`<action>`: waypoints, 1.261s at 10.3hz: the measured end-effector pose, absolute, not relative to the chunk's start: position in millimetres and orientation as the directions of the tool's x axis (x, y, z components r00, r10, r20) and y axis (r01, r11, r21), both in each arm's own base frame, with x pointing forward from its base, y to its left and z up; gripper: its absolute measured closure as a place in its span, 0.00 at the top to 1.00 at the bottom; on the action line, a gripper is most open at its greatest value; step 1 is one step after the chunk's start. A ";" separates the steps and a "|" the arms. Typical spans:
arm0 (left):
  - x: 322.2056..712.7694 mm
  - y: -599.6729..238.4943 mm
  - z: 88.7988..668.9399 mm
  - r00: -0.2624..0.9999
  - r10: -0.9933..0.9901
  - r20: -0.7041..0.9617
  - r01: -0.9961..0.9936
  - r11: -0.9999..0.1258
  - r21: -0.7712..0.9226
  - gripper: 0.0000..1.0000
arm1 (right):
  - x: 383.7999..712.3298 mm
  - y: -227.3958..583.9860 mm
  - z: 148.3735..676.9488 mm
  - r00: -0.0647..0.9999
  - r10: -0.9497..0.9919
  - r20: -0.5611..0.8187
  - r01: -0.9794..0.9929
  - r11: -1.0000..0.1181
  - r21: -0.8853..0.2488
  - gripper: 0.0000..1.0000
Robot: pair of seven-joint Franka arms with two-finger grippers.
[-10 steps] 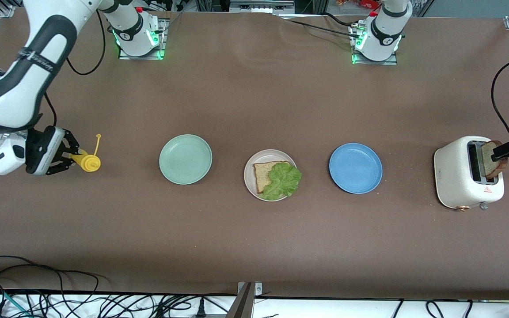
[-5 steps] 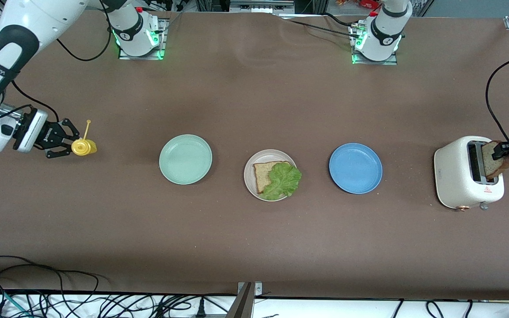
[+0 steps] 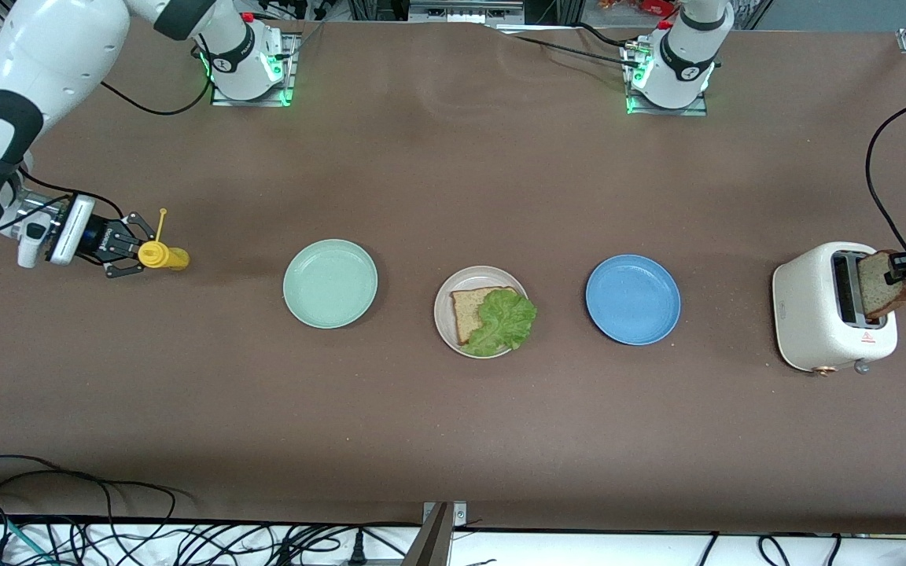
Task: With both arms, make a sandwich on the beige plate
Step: 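Set the mustard bottle down while the left gripper grasps the toaster bread, then lift the toast from the toaster with the left gripper toward the beige plate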
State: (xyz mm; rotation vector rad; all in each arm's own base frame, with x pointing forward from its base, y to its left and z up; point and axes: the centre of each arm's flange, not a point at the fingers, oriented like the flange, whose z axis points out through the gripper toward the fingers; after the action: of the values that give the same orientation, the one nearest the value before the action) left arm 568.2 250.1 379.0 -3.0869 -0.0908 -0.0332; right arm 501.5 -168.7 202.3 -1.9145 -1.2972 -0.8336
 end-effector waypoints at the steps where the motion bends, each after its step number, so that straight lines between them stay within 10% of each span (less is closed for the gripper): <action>1: 569.6 249.1 383.3 0.998 0.056 0.023 0.057 -0.997 -0.052 0.09 | 495.7 -175.9 188.9 0.287 0.494 0.821 0.946 -0.278 -0.164 0.16; 13: 617.3 75.4 540.3 0.991 -0.032 -0.129 0.004 -0.963 0.270 0.09 | 485.5 -184.7 129.9 0.219 0.397 0.891 0.954 -0.277 -0.111 0.18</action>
State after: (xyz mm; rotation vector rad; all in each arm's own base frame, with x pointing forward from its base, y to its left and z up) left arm 617.3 75.4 540.3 -3.4066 0.0243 0.2278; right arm 485.5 -184.7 129.9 -1.7983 -1.2554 -1.0159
